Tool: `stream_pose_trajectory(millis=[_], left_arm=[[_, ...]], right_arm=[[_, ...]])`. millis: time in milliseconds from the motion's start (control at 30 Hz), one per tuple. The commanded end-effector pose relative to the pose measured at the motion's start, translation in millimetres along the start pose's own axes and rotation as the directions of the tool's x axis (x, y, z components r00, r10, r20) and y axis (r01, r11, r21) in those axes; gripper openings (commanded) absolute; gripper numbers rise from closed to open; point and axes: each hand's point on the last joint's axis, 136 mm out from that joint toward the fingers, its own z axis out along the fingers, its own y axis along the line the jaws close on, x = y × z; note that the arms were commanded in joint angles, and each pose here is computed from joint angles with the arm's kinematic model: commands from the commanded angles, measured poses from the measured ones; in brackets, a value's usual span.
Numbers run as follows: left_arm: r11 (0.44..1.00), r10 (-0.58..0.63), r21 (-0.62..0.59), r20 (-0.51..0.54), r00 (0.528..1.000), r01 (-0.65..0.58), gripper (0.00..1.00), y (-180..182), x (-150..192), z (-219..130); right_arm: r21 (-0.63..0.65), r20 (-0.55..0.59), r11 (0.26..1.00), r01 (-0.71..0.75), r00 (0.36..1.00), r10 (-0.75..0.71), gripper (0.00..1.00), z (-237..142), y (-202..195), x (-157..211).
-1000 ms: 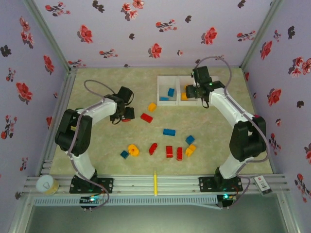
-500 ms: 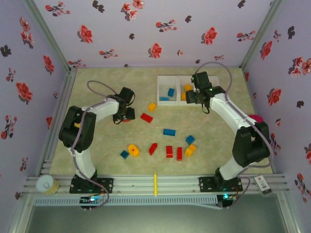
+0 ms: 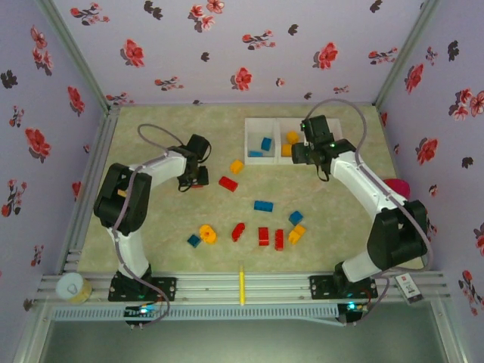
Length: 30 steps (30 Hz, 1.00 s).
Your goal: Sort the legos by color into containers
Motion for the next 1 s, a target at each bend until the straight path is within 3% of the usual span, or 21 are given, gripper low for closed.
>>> stream_pose_trajectory(millis=[0,267,533,967], left_arm=[[0.999,0.015,0.027,0.043,0.999,-0.016,0.36,-5,-16,-28],[0.994,0.075,0.073,0.112,0.991,-0.084,0.36,-34,-41,-65],[0.980,0.149,0.107,0.157,0.976,-0.167,0.36,-77,-61,-79],[0.948,0.221,0.174,0.242,0.945,-0.267,0.35,-141,-83,-108]], right_arm=[[0.026,0.004,0.999,-0.023,1.000,0.023,0.62,-8,-5,6],[0.053,-0.009,0.997,-0.049,0.999,0.049,0.62,-10,-14,20],[0.048,-0.018,0.996,-0.074,0.997,0.075,0.62,-13,-18,33],[-0.142,0.004,0.977,-0.160,0.987,0.162,0.62,-14,6,34]])
